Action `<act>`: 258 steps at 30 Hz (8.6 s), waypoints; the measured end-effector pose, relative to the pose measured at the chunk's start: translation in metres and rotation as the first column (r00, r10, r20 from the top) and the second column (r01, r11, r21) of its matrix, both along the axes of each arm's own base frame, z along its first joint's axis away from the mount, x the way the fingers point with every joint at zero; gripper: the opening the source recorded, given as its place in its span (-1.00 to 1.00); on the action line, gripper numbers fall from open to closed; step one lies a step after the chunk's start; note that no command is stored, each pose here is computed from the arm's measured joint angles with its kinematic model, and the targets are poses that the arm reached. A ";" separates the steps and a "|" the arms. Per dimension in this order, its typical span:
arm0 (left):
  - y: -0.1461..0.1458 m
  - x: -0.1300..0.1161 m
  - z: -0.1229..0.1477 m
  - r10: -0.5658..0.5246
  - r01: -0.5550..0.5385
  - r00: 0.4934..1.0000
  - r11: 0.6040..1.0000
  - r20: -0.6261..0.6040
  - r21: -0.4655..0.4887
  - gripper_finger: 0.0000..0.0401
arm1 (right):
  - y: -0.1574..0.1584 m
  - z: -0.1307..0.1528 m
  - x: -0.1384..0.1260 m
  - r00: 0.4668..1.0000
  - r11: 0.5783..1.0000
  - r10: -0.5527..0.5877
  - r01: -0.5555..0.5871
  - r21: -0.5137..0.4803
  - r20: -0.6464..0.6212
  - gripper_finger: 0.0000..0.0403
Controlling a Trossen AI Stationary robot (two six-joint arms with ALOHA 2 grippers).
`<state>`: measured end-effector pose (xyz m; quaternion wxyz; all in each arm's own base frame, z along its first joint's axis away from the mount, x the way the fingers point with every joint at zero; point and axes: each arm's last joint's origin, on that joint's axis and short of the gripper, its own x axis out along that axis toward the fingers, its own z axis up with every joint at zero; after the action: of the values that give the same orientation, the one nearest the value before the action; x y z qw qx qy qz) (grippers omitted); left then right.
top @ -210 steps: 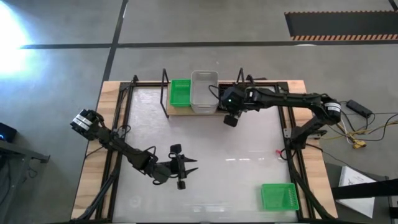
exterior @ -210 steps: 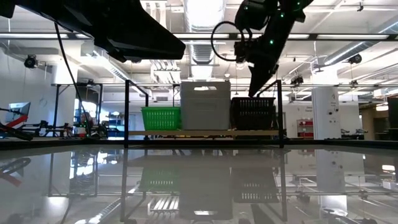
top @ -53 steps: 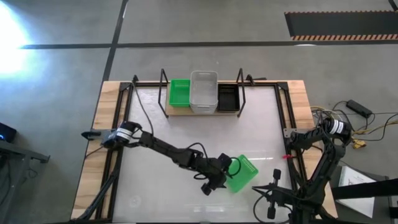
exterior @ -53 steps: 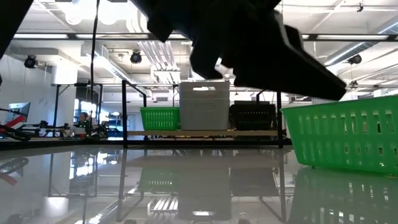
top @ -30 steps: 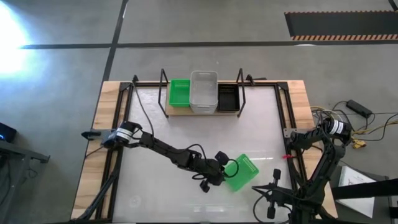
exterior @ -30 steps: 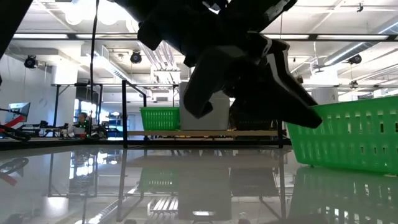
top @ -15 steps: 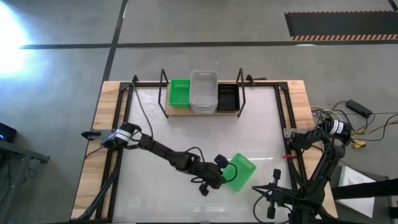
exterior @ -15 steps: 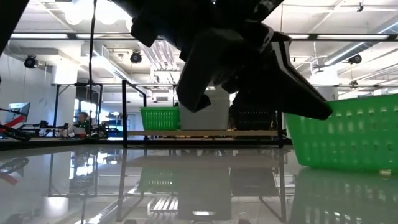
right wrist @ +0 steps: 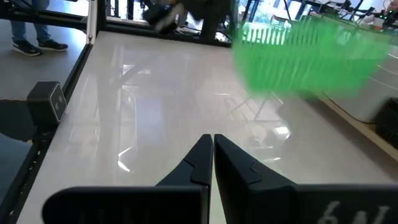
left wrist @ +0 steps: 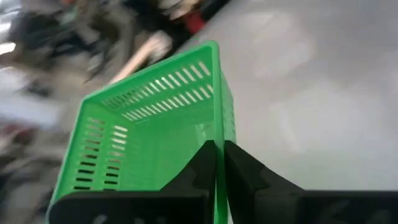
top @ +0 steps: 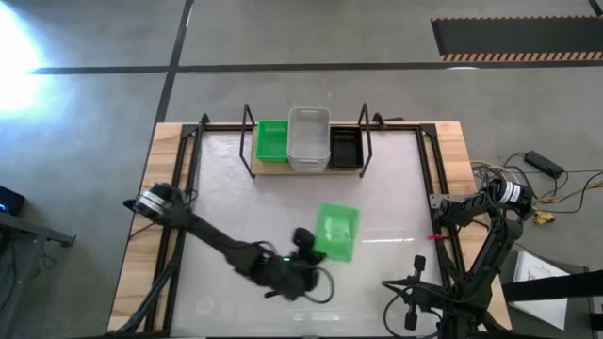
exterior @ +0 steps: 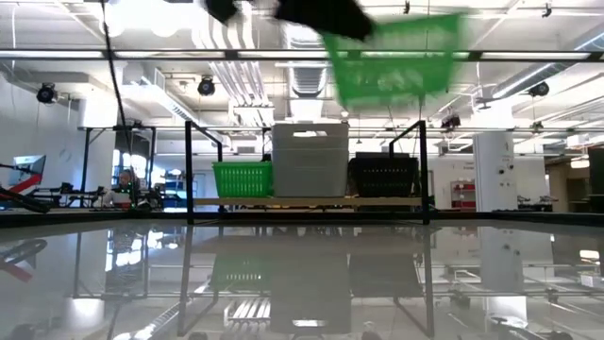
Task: Stack baskets on shelf by color
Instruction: Stack the green bin on the stacked green bins on the shelf, then return to Home Position
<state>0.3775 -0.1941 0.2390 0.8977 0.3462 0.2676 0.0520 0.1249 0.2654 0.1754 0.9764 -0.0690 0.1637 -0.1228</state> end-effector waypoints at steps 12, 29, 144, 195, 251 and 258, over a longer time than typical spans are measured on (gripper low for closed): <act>0.086 -0.117 0.064 0.344 -0.340 0.939 0.937 0.033 -0.085 -1.00 | -0.003 -0.004 -0.001 1.000 1.000 -0.001 0.001 -0.015 -0.004 -0.96; 0.281 -0.136 0.053 0.325 -0.340 0.903 0.940 -0.279 -0.006 -1.00 | -0.008 -0.005 0.009 0.999 0.999 -0.035 0.035 -0.026 -0.006 -0.96; 0.218 -0.251 -0.044 0.341 0.098 0.836 0.677 0.429 -0.729 -0.84 | -0.250 -0.003 -0.029 0.888 0.917 0.184 -0.310 0.251 0.422 -0.96; 0.201 -0.273 -0.080 0.224 0.149 0.877 0.714 0.426 -0.684 -0.84 | -0.251 -0.006 -0.029 0.903 0.939 0.170 -0.269 0.212 0.394 -0.96; 0.202 -0.269 -0.088 0.222 0.101 0.907 0.709 0.357 -0.698 -0.84 | -0.280 -0.010 -0.024 0.921 0.923 0.162 -0.268 0.275 0.355 -0.96; 0.201 -0.275 -0.078 0.223 0.176 0.860 0.714 0.459 -0.677 -0.84 | -0.268 -0.007 -0.025 0.892 0.894 0.249 -0.361 0.264 0.377 -0.96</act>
<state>0.1027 0.0073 0.1610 0.9973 -0.0490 0.0245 0.0485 0.1003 -0.0024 0.1681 0.9945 0.0906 0.0013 0.0533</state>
